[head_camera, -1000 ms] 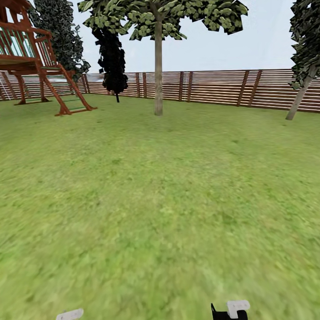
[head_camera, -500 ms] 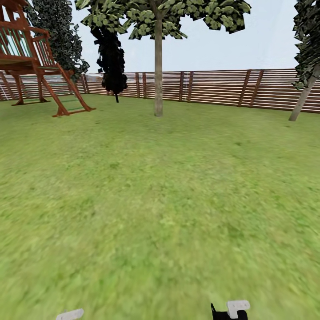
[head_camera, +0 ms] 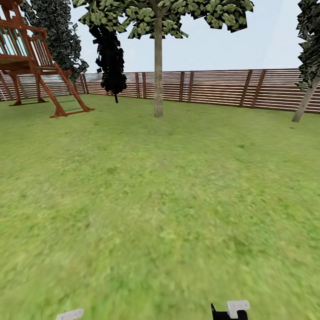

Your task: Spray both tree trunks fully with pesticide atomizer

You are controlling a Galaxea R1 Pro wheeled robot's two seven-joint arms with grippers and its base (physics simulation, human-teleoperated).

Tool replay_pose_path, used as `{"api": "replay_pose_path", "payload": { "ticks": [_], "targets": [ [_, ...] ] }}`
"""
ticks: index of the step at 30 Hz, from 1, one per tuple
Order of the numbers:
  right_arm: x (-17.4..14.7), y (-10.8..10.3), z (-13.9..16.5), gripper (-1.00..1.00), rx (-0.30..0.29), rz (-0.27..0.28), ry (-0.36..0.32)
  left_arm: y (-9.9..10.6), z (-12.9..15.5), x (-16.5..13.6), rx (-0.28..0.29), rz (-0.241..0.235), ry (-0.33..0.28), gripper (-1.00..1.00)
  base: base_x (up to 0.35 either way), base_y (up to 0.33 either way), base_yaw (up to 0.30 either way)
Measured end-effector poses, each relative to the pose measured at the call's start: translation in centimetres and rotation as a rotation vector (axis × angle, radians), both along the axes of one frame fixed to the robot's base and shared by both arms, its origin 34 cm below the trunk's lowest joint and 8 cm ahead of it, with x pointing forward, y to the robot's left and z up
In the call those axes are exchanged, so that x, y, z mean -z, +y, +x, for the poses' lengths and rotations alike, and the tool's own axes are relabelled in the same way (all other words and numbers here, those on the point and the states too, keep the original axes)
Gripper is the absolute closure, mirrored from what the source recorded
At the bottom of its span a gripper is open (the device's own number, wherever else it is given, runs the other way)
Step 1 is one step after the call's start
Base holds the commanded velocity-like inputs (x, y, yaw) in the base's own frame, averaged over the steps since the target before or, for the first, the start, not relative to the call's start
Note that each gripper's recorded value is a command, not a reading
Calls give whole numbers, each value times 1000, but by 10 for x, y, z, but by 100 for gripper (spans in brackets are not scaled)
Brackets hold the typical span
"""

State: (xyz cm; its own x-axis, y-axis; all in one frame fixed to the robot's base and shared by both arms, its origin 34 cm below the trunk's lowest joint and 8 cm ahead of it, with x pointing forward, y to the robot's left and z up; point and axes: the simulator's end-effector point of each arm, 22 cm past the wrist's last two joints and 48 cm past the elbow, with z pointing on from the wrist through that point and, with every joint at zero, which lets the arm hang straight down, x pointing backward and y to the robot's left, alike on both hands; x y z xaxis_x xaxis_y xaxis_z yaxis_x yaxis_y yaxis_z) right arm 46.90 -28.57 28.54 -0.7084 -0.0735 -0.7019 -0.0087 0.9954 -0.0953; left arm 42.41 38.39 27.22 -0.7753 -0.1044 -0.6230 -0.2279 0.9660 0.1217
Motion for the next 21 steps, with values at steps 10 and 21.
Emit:
{"api": "replay_pose_path", "payload": {
  "ticks": [10, 21],
  "targets": [
    [0, 0, 0, -100, 0, 0, 0, 0, 0, 0, 0, 0, 1, 100, 339, 0, 0],
    [0, 0, 0, -100, 0, 0, 0, 1, -2, 1, 0, 1, 4, 100, 339, 0, 0]
  ]
}}
